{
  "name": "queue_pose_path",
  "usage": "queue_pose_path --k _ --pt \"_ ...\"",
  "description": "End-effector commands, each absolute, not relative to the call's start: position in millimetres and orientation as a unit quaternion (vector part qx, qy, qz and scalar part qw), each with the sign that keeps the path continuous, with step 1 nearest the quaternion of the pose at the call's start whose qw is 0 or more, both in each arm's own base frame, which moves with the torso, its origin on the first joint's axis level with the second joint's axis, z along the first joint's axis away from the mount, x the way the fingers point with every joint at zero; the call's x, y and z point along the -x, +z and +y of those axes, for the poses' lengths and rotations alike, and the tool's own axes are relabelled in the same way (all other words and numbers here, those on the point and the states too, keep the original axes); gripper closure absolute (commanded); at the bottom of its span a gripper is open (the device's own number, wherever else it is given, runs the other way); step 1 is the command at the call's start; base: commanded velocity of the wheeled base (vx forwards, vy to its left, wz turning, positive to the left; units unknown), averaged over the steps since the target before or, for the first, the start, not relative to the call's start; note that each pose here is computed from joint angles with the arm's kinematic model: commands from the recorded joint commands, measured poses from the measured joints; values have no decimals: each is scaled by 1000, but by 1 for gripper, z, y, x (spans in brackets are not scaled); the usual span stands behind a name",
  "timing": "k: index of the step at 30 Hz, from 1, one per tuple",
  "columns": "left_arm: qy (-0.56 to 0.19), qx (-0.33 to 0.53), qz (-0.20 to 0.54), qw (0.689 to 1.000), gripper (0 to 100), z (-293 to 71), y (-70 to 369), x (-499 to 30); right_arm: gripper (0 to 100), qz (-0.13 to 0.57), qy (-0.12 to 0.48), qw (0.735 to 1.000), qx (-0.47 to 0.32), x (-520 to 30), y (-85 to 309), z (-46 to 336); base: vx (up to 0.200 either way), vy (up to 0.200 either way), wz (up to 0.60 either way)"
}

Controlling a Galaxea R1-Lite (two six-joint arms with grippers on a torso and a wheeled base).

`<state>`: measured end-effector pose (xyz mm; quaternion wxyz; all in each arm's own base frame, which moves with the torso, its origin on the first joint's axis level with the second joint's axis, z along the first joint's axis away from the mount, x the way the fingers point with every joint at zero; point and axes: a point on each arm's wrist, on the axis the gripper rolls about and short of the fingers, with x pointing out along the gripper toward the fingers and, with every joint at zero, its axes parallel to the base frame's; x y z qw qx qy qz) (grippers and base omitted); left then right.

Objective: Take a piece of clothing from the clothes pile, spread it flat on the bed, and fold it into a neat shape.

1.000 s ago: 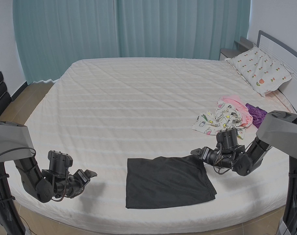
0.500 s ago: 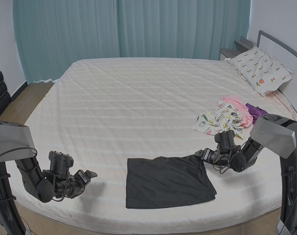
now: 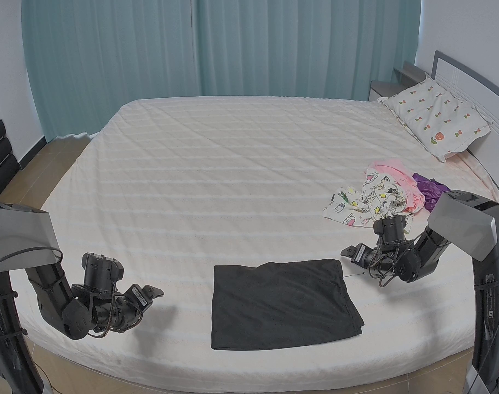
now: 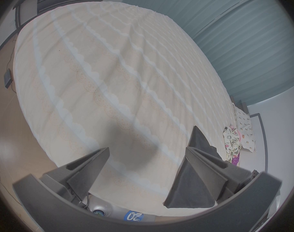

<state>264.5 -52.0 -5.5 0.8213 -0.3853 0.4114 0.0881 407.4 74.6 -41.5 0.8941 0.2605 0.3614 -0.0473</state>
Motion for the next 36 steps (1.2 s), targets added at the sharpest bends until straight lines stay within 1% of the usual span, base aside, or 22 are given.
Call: queue_pose_path --k 1,2,7,10,12,15,22,23,30,36 --pt "88 385 412 821 0 -52 -6 -264 0 351 -43 895 -271 -408 -32 74 0 0 0" --pt "88 385 412 821 0 -52 -6 -264 0 350 -41 895 -274 -408 -30 74 0 0 0" --pt "88 385 413 821 0 -52 -6 -264 0 358 7 884 -302 -405 -23 85 0 0 0" --pt "88 386 412 821 0 -52 -6 -264 0 378 40 873 -306 -399 -30 95 0 0 0" --pt "88 386 412 821 0 -52 -6 -264 0 381 47 871 -306 -399 -32 97 0 0 0" --pt "88 385 413 821 0 -52 -6 -264 0 387 75 866 -307 -399 -32 107 0 0 0" --pt "89 385 414 820 0 -52 -7 -265 0 385 88 866 -305 -408 -39 113 0 0 0" --pt "89 384 415 820 0 -52 -8 -265 100 386 88 866 -305 -408 -40 113 0 0 0" --pt "89 385 414 820 0 -53 -8 -265 100 373 81 869 -315 -414 -36 110 0 0 0" --pt "85 386 408 823 0 -52 -7 -265 100 356 62 865 -350 -423 -30 108 0 0 0"
